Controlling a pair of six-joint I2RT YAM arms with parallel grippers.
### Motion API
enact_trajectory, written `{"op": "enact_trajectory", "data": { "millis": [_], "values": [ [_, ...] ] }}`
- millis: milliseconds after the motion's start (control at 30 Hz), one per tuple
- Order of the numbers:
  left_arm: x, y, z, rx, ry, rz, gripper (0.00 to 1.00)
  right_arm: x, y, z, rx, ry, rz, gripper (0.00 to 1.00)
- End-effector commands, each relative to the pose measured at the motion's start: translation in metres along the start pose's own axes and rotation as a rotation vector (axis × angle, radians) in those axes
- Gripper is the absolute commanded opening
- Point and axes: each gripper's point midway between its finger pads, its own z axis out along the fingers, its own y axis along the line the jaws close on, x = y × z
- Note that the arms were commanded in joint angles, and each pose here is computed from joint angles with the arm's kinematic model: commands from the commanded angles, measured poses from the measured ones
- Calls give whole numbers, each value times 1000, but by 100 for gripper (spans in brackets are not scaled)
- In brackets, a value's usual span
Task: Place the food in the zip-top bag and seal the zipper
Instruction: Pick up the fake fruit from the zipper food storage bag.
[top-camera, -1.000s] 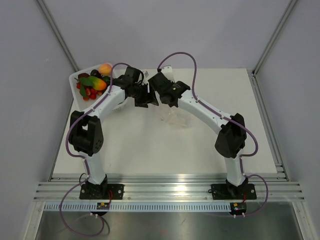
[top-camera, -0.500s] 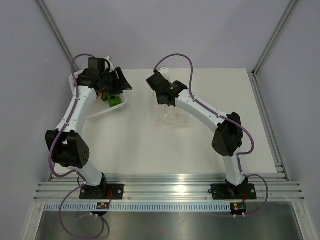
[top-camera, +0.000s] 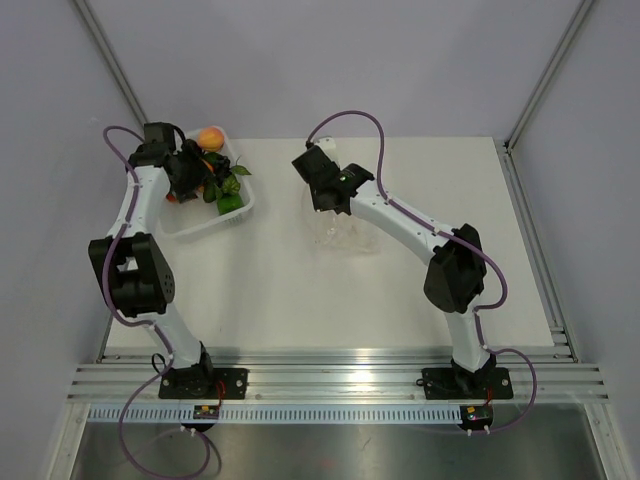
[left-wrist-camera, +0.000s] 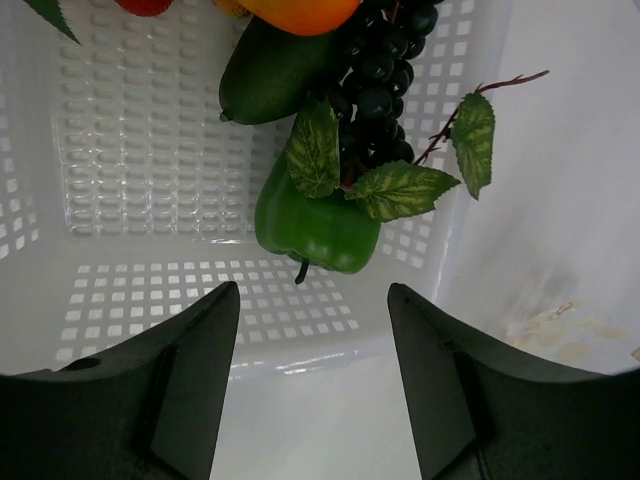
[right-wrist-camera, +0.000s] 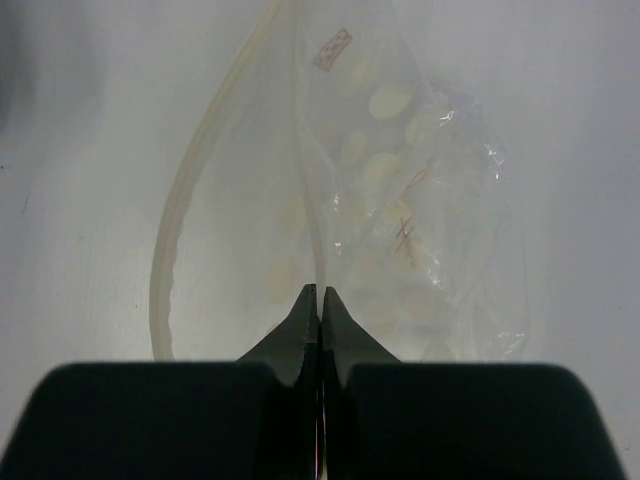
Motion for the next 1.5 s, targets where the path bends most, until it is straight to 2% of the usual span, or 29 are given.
{"op": "enact_trajectory", "data": {
  "millis": [0,267,400,500,633,733,933,1067,1200,1467],
  "values": [
    [-2,-8,22,30,-8,-6,64,-18,-3,-16,-26,-47,29,0],
    [28,-2,59,35,93,72,55,-16,-1,-17,-31,-37,41,0],
    [50,9,70,3,124,52,50,-11,-5,-16,-12,-24,31,0],
    [54,9,63,26,98,22,49,-10,-8,-17,-1,-24,29,0],
    [86,21,51,-6,129,37,52,-6,-10,-17,6,-14,23,0],
    [95,28,42,-25,142,59,52,-5,-11,-17,8,-14,24,0],
    [66,27,6,-83,51,117,52,-3,-8,-16,-4,-8,21,0],
    [40,2,-5,-29,-24,131,52,-5,-6,-16,-13,-14,24,0],
    [20,-17,8,-20,-79,120,55,-7,-7,-17,-10,-17,23,0],
    [11,-30,66,-2,-71,54,56,-4,-11,-18,5,-14,16,0]
  ]
}}
